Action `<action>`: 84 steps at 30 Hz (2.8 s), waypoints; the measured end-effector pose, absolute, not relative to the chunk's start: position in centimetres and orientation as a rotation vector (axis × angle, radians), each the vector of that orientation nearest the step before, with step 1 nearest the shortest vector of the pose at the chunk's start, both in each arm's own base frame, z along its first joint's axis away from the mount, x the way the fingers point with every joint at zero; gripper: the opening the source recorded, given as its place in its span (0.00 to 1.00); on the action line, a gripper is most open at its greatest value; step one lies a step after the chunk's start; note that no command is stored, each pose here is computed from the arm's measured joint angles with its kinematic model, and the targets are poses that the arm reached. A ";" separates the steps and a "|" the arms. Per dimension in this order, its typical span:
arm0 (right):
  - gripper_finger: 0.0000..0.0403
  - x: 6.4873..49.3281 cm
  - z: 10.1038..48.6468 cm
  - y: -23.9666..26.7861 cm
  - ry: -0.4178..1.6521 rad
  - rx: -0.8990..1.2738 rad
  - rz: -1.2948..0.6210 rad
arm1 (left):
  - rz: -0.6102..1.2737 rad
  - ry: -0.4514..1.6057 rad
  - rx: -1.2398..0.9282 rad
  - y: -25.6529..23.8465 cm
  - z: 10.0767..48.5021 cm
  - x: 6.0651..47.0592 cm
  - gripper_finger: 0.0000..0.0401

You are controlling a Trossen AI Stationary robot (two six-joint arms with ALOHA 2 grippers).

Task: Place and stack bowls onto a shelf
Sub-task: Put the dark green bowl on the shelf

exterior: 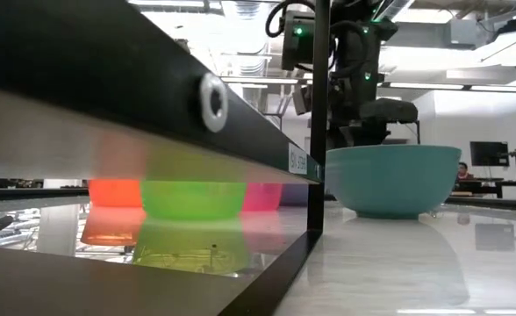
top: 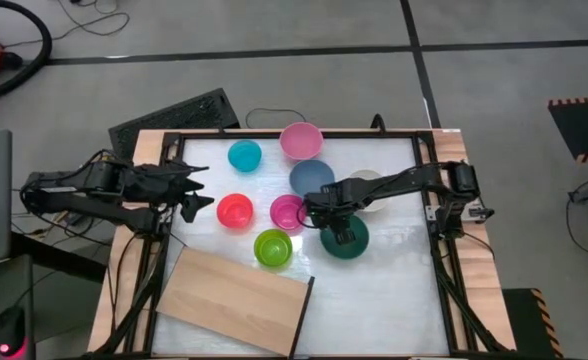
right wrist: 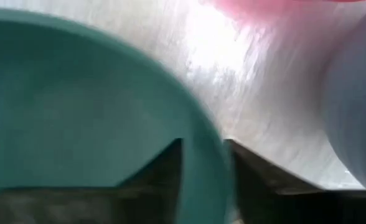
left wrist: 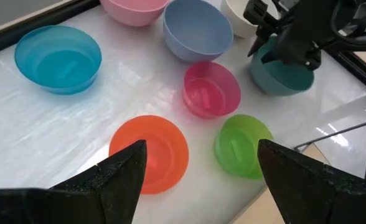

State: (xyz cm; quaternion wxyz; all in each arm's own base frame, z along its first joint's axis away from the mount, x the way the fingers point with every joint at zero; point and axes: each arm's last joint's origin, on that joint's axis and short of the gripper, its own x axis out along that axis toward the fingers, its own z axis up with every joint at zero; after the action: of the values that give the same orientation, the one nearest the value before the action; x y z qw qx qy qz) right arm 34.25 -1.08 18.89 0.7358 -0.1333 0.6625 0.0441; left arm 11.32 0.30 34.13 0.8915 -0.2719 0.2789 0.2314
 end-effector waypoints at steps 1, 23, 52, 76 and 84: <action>0.21 34.2 18.9 -1.1 1.456 -0.287 0.092 | 0.480 0.578 -0.564 0.3 34.1 11.3 0.72; 0.06 31.7 37.9 -2.5 0.884 0.120 -0.470 | 0.503 0.565 -0.555 0.4 34.2 11.3 0.72; 0.06 49.8 28.8 8.5 0.895 0.438 -0.040 | 0.827 0.728 -0.501 1.0 32.4 8.8 0.72; 0.06 47.5 26.5 14.1 1.120 0.397 -0.039 | 0.866 0.685 -0.602 1.0 32.4 8.8 0.72; 0.06 47.4 26.2 14.2 1.133 0.375 -0.051 | 0.864 0.688 -0.595 1.0 32.4 8.8 0.72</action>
State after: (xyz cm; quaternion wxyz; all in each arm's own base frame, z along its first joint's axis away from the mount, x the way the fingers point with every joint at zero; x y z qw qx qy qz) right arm 47.43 14.23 26.16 0.8269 0.1764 0.5335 -0.0238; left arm 8.79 1.00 32.37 0.8097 -0.2786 0.3218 0.4041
